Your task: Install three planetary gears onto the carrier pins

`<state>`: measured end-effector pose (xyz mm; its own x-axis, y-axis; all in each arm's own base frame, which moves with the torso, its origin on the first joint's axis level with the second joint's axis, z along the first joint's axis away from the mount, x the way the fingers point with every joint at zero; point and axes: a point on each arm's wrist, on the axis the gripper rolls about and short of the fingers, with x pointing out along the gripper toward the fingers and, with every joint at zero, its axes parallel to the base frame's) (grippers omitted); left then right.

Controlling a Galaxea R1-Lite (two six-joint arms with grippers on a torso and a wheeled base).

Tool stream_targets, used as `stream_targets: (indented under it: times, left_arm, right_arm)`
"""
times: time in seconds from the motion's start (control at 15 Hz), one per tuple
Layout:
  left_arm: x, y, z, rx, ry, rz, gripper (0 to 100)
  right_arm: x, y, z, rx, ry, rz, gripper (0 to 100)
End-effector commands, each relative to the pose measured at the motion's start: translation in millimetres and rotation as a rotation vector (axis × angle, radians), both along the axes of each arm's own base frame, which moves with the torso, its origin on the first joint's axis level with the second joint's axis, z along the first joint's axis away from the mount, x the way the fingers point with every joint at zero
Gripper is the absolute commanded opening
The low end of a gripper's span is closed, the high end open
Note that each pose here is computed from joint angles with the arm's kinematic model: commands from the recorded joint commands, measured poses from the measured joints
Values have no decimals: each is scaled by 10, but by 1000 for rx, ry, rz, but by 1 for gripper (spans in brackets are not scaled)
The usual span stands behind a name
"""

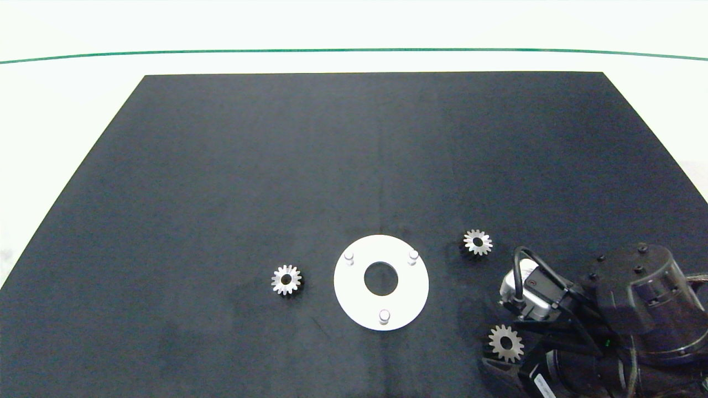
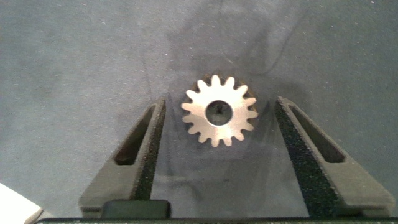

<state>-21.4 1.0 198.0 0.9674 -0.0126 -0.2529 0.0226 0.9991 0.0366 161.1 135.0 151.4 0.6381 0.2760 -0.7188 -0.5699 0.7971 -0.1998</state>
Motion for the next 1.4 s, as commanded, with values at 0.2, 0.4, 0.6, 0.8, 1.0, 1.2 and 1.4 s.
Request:
stream_targets:
  times: [0.2, 0.4, 0.6, 0.8, 1.0, 1.2, 1.4]
  left_arm:
    - [-1, 1, 5, 0, 0, -2, 100]
    - [5, 0, 5, 0, 4, -5, 100]
    - [12, 0, 8, 0, 5, -6, 100]
    - [16, 0, 4, 0, 8, -6, 100]
    - [18, -1, 3, -1, 11, -9, 100]
    - [21, -1, 3, -1, 13, -9, 100]
    - [20, -1, -1, -1, 13, -9, 100]
  right_arm:
    - [23, 20, -20, -4, -3, -3, 59]
    - [47, 40, -35, -2, -7, -4, 53]
    - [52, 45, -44, -3, -4, -3, 47]
    - [57, 50, -54, -5, 0, -2, 41]
    - [55, 43, -55, -7, 0, -4, 35]
    - [56, 39, -59, -8, 2, -6, 29]
    - [56, 39, -59, -8, 2, -6, 23]
